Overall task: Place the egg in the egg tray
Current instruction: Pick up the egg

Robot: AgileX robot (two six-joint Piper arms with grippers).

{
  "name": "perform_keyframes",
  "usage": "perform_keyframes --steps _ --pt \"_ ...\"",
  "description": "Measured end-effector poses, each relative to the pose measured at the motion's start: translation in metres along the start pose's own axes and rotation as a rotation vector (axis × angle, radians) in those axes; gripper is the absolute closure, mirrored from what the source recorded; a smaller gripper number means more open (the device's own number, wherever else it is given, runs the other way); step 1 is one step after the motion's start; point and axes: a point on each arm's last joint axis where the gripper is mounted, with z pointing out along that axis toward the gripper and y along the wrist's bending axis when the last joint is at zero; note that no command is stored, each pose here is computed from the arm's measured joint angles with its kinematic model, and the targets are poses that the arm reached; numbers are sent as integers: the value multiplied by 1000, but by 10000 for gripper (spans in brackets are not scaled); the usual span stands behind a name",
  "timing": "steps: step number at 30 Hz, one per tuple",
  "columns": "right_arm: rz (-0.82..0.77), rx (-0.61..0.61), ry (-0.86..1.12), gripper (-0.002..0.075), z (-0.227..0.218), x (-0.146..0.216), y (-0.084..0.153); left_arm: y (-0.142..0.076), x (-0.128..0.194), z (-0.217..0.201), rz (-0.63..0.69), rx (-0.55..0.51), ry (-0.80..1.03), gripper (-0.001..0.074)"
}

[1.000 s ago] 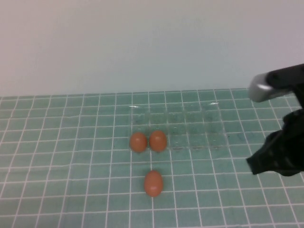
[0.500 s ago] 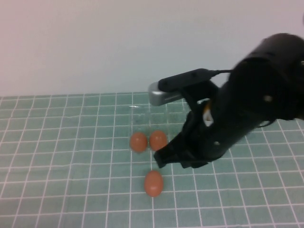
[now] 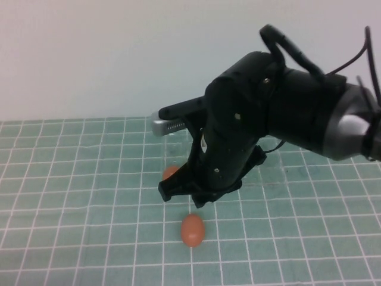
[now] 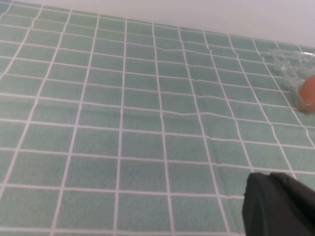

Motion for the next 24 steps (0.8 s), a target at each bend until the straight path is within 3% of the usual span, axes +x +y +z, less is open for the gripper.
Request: perform_keyframes --steps 5,8,15,24 --pt "27 17 43 371 19 0 1 0 0 0 0 0 0 736" --pt "53 24 65 298 32 -1 1 0 0 0 0 0 0 736" --pt "107 29 122 272 70 0 4 0 0 0 0 0 0 736" --pt "142 16 105 268 85 -7 7 0 0 0 0 0 0 736"
